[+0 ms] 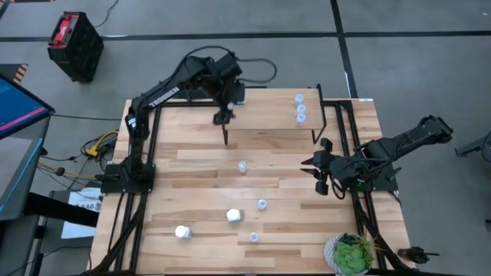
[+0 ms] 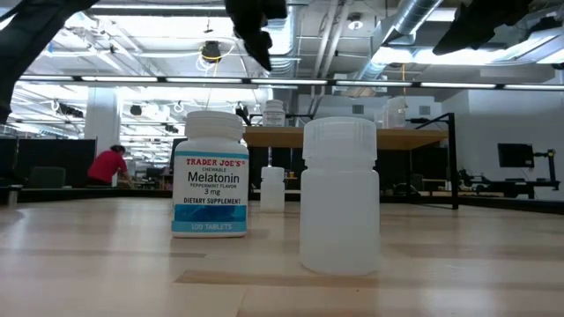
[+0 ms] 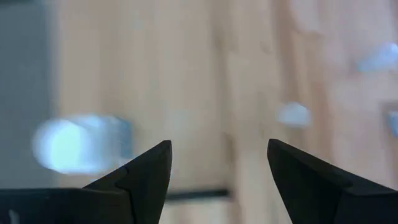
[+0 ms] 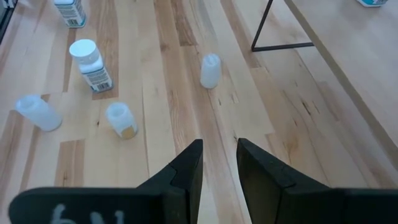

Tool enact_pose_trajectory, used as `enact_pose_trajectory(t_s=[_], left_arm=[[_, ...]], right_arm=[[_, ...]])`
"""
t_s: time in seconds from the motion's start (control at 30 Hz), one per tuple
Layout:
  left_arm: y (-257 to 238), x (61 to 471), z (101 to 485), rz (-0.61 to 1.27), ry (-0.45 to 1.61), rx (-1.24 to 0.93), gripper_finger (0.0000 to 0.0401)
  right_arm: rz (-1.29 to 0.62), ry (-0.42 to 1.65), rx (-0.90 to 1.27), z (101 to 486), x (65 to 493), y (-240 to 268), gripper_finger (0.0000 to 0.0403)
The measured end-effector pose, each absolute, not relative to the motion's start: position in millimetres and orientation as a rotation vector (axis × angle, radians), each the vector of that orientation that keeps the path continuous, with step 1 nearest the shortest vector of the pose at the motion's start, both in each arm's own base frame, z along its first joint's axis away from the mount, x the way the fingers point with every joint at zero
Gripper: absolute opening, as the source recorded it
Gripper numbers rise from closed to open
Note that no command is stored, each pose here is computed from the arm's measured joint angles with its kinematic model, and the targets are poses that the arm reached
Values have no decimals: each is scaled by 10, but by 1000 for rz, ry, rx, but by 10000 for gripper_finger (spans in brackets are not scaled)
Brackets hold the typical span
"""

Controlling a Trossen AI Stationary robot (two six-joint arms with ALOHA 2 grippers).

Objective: Pick and place medicine bottles onto shelf by color
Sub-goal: Put the left white blue pill bottle on the shelf aligned with the other white blue pill bottle

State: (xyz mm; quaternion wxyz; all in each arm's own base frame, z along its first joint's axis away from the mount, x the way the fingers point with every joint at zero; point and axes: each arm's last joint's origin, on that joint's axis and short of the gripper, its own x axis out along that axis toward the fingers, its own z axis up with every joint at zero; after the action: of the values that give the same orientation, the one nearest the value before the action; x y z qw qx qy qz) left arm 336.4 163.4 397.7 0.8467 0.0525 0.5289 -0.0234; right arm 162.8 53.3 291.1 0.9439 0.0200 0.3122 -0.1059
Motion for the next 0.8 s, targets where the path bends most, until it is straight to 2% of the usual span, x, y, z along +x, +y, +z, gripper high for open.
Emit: enact_pose_trajectory(t_s=[0.1,0.47,0.67,0.8], left_arm=[[1541,3329,3943,-90,1179,57,251],[1382,3433,3873,-67,1203,-18,251],[1231,3485,3877,17,1231,-36,251],[1081,3534,3878,17,1232,-59,251]], right_arm=[[-216,637,40,2910,1628,533,120],[-214,647,22,2904,1623,530,120],[-218,622,12,2925,1650,508,120],[-132,516,-125,3029,1726,539,120]])
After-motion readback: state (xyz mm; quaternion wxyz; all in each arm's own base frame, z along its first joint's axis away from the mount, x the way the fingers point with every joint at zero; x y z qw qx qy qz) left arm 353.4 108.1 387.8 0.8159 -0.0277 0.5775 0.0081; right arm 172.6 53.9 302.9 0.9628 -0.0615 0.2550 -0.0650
